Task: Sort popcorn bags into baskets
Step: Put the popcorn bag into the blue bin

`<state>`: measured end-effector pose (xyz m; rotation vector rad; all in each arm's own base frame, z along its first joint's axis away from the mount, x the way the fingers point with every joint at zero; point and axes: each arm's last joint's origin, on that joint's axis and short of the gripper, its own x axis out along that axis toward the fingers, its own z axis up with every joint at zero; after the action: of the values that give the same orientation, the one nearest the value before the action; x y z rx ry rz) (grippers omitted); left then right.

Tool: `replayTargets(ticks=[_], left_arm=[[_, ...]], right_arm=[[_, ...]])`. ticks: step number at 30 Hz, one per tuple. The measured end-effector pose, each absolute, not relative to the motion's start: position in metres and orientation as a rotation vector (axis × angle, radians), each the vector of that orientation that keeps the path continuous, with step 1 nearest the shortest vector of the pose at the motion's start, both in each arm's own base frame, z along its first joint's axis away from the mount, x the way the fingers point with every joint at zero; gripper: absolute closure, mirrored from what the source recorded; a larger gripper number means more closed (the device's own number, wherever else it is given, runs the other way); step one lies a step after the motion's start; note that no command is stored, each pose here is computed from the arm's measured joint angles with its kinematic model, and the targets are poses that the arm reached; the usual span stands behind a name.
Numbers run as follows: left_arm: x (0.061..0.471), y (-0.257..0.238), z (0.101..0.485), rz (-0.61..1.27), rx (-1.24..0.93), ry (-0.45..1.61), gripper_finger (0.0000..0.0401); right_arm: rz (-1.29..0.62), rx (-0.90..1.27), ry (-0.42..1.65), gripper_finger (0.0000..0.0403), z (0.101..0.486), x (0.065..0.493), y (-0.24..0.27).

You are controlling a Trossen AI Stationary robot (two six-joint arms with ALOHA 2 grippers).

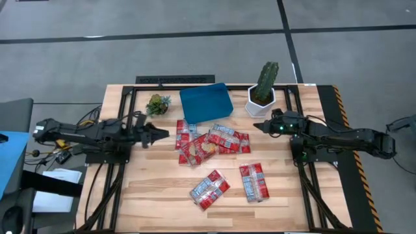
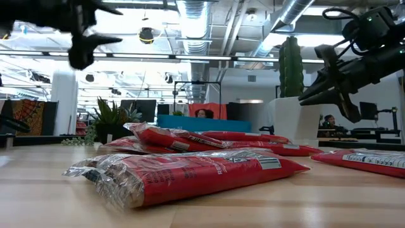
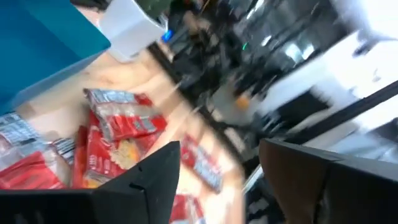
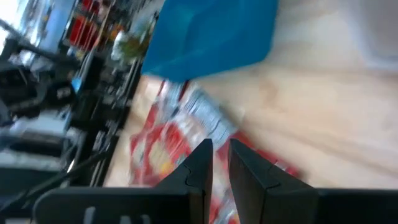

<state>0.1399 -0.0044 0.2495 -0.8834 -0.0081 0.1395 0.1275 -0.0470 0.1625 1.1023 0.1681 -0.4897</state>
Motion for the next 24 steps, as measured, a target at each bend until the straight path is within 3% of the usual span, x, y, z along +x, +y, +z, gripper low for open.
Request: replayTargets(ticks=[5,8,15,24], left_arm=[[0.172,0.001,0.260,0.436,-0.807,0.392,0.0189],[0.188,0.006,0.250,0.575,-0.815,0.498,0.0190],[0.215,0.008,0.207,0.492,-0.894,0.544,0.0175],[0.237,0.012,0.179,0.464,-0.781,0.616,0.0121]], right_arm=[[-0.468,1.107,0.179,0.0327,0.163,0.128,-0.046],[-0.443,1.084,0.195,0.0327,0.163,0.128,-0.046],[-0.375,1.050,0.236,0.0301,0.163,0.130,-0.039],[-0.362,1.047,0.255,0.0192,0.162,0.130,-0.037]])
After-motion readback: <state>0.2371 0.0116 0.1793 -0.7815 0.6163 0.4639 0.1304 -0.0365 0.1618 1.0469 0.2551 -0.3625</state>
